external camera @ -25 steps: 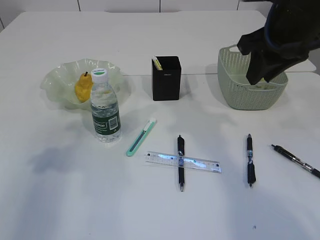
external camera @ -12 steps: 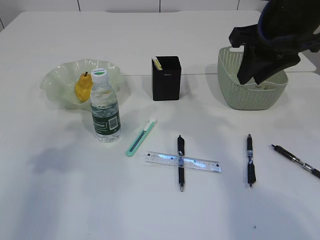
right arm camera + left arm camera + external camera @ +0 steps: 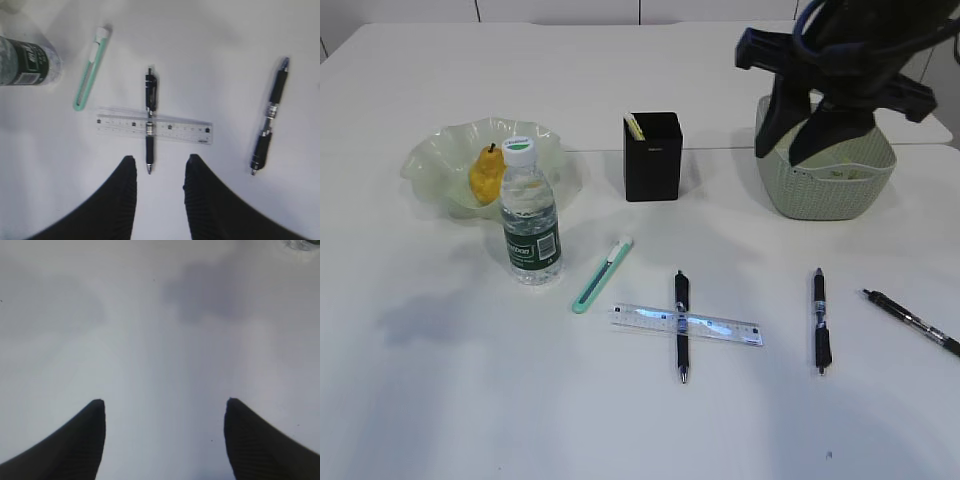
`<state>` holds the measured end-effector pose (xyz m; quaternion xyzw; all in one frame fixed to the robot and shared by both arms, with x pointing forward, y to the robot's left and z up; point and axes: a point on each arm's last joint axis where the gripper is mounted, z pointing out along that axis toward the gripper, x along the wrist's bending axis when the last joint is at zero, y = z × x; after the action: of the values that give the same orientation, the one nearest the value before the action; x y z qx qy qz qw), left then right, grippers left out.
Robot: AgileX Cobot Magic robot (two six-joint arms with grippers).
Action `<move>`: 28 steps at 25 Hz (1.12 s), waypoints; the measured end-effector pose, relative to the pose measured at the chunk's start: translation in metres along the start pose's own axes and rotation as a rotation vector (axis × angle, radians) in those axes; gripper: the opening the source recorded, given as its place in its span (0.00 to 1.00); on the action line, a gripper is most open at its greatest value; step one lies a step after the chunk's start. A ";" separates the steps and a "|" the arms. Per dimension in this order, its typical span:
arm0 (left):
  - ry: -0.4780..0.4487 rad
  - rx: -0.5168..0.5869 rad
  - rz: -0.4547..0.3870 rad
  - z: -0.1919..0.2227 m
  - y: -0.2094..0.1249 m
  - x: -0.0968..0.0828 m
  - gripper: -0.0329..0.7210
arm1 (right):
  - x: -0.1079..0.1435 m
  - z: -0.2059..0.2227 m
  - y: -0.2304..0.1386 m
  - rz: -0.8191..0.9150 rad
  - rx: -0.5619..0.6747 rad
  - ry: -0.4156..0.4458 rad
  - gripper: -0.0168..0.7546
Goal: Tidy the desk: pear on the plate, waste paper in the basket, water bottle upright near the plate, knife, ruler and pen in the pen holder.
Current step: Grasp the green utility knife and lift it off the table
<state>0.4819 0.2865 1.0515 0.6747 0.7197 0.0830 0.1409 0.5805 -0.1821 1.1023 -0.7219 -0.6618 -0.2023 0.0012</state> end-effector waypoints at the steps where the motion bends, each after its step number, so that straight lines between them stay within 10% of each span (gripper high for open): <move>1: 0.000 -0.001 0.000 0.000 0.000 0.000 0.73 | 0.008 0.003 -0.001 0.007 -0.006 0.010 0.34; 28: -0.001 -0.011 0.004 0.000 0.001 0.000 0.73 | 0.103 0.125 0.055 0.232 -0.030 0.050 0.34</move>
<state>0.4828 0.2865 1.0519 0.6753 0.7179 0.0870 0.1447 0.6740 -0.0572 1.0330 -0.7883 -0.5704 -0.2288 0.0302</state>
